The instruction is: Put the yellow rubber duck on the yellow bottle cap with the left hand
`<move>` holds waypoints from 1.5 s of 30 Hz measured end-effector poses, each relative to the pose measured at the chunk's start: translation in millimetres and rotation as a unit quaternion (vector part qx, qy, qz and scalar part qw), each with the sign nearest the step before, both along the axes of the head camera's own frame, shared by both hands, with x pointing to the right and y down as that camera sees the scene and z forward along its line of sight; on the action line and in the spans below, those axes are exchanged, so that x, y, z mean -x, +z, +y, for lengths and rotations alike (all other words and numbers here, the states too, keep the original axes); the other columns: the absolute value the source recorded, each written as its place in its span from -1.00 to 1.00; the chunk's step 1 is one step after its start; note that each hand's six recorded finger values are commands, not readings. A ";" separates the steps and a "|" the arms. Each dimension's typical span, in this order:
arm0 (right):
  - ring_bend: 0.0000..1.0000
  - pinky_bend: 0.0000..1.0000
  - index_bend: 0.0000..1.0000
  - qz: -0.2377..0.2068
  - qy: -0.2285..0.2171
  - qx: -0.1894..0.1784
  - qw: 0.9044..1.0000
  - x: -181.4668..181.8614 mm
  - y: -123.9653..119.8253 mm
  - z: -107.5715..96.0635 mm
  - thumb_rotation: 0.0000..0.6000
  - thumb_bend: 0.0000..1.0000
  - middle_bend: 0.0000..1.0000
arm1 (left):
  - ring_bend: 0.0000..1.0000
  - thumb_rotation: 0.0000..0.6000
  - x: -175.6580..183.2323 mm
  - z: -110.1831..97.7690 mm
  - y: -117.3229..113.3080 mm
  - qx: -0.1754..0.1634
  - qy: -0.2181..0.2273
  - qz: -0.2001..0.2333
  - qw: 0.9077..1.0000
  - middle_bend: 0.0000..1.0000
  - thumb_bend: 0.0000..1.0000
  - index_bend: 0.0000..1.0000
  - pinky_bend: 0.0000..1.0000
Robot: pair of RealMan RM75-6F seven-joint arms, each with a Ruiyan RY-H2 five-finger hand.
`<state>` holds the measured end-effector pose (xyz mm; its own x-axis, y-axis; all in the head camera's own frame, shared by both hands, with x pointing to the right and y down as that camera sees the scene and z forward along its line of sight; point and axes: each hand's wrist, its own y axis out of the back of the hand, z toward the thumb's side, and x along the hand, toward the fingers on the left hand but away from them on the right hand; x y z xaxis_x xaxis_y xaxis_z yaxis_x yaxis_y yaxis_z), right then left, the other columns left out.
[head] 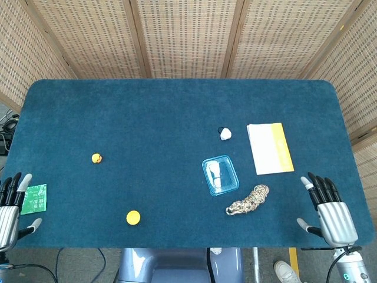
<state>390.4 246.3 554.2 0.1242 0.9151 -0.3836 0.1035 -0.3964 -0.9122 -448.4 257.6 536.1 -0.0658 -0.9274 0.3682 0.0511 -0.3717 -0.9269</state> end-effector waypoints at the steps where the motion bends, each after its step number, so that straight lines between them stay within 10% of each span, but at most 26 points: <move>1: -1.00 -1.00 -1.00 0.001 0.001 0.001 1.000 -0.3 0.7 -0.1 1.00 -1.00 -1.00 | -1.00 1.00 0.5 -0.5 0.5 0.000 -0.001 0.000 1.000 -1.00 -0.76 -1.00 -1.00; 20: -1.00 -1.00 -1.00 -0.004 0.009 0.006 1.000 -3.0 2.3 -2.3 1.00 -1.00 -1.00 | -1.00 1.00 -12.7 -68.6 29.1 0.014 0.029 0.017 0.999 -1.00 -0.66 -0.90 -1.00; 32: -1.00 -1.00 -1.00 -0.006 0.015 0.018 1.000 -5.6 8.8 -3.9 1.00 -1.00 -1.00 | -1.00 1.00 -17.0 -134.4 95.3 0.096 0.037 0.000 0.995 -1.00 -0.59 -0.34 -1.00; 45: -1.00 -1.00 -1.00 -0.010 0.022 0.027 0.999 -8.9 12.6 -5.9 1.00 -1.00 -1.00 | -1.00 1.00 -37.3 -173.7 138.6 0.149 0.045 -0.038 0.987 -1.00 -0.57 -0.29 -1.00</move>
<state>399.4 240.4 566.9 0.0930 0.8981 -0.4298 0.1406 -0.4392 -0.8873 -411.1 83.9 674.6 -0.0254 -0.7816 0.6233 0.1624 -0.6184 -0.7689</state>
